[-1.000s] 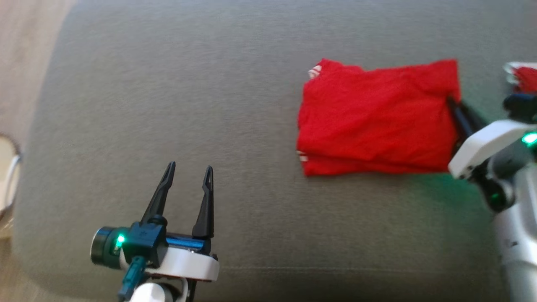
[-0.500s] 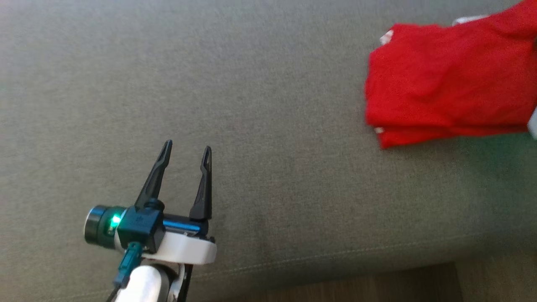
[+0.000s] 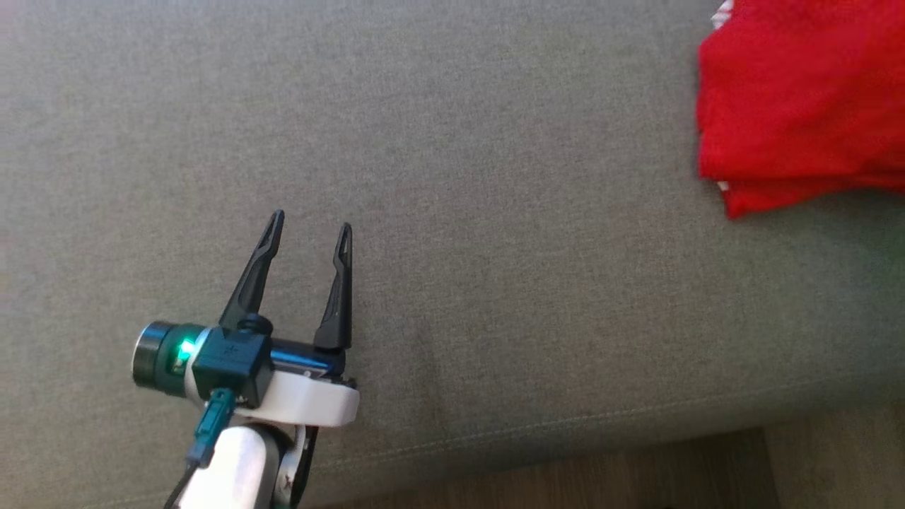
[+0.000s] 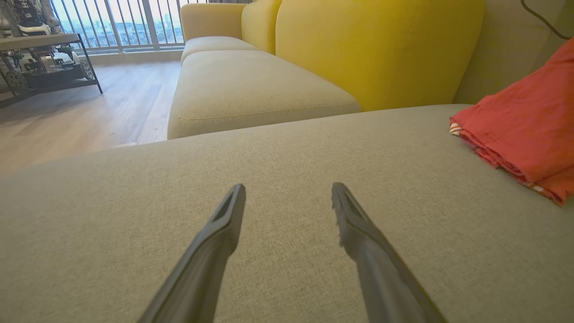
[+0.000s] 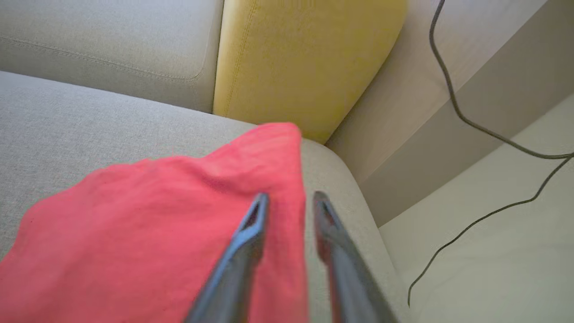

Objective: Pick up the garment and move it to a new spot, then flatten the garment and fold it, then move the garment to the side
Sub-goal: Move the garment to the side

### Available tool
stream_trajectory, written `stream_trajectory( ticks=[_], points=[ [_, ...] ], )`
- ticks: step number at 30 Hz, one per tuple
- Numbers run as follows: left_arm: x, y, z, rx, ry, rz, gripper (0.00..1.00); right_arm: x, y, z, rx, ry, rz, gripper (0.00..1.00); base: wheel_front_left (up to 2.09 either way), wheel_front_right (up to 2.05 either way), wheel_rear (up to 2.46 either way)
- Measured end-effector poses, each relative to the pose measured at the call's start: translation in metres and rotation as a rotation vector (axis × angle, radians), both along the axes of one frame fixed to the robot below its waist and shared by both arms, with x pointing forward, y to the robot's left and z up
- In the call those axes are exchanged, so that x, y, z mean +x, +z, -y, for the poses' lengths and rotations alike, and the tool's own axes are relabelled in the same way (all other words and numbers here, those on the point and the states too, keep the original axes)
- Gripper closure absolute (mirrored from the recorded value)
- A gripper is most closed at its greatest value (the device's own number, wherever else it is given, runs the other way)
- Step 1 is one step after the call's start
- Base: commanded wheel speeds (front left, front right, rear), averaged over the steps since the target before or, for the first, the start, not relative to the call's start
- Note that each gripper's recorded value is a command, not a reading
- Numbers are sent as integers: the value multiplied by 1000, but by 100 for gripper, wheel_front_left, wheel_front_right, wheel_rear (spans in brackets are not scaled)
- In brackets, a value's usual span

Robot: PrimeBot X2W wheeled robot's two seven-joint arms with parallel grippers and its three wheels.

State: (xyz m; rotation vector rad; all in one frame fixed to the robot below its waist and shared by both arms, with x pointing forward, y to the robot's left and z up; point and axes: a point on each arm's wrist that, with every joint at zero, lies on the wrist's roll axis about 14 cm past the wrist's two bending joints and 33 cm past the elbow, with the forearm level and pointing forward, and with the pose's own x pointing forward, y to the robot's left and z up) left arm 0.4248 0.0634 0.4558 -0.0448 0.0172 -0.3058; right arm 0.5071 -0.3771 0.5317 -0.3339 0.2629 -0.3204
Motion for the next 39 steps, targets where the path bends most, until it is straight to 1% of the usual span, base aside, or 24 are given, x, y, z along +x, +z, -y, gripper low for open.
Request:
stream_trajectory(
  ticks=[4,6,9,13,15,20,21,23,25,30,36,39],
  points=[
    [-3,11,-4,3,17,25,0,-1,21,-14,-81,38,104,0,0,0,0],
    [-6,17,-6,-9,28,33,0,-3,30,-33,-80,76,175,0,0,0,0],
    [-16,27,-11,-30,50,44,0,-14,24,-68,-23,136,238,0,0,0,0],
    [-33,37,-23,-57,99,47,0,-41,-3,-113,67,213,247,0,0,0,0],
    [-41,41,-28,-69,118,49,0,-53,-11,-129,101,250,257,0,0,0,0],
    [-58,55,-54,-88,221,77,0,-73,-8,-162,182,332,316,0,0,0,0],
    [-58,55,-54,-88,221,77,0,-73,-8,-162,182,332,316,0,0,0,0],
    [-64,61,-61,-88,245,95,0,-78,-2,-175,253,358,360,0,0,0,0],
    [-70,67,-65,-89,258,114,0,-85,3,-187,296,389,385,0,0,0,0],
    [-89,71,-74,-89,291,128,0,-109,17,-193,330,408,446,0,0,0,0],
    [-103,71,-80,-75,307,133,0,-139,-4,-204,344,432,389,0,0,0,0],
    [-106,68,-78,-62,295,129,0,-149,-7,-201,362,414,387,0,0,0,0]
  ],
)
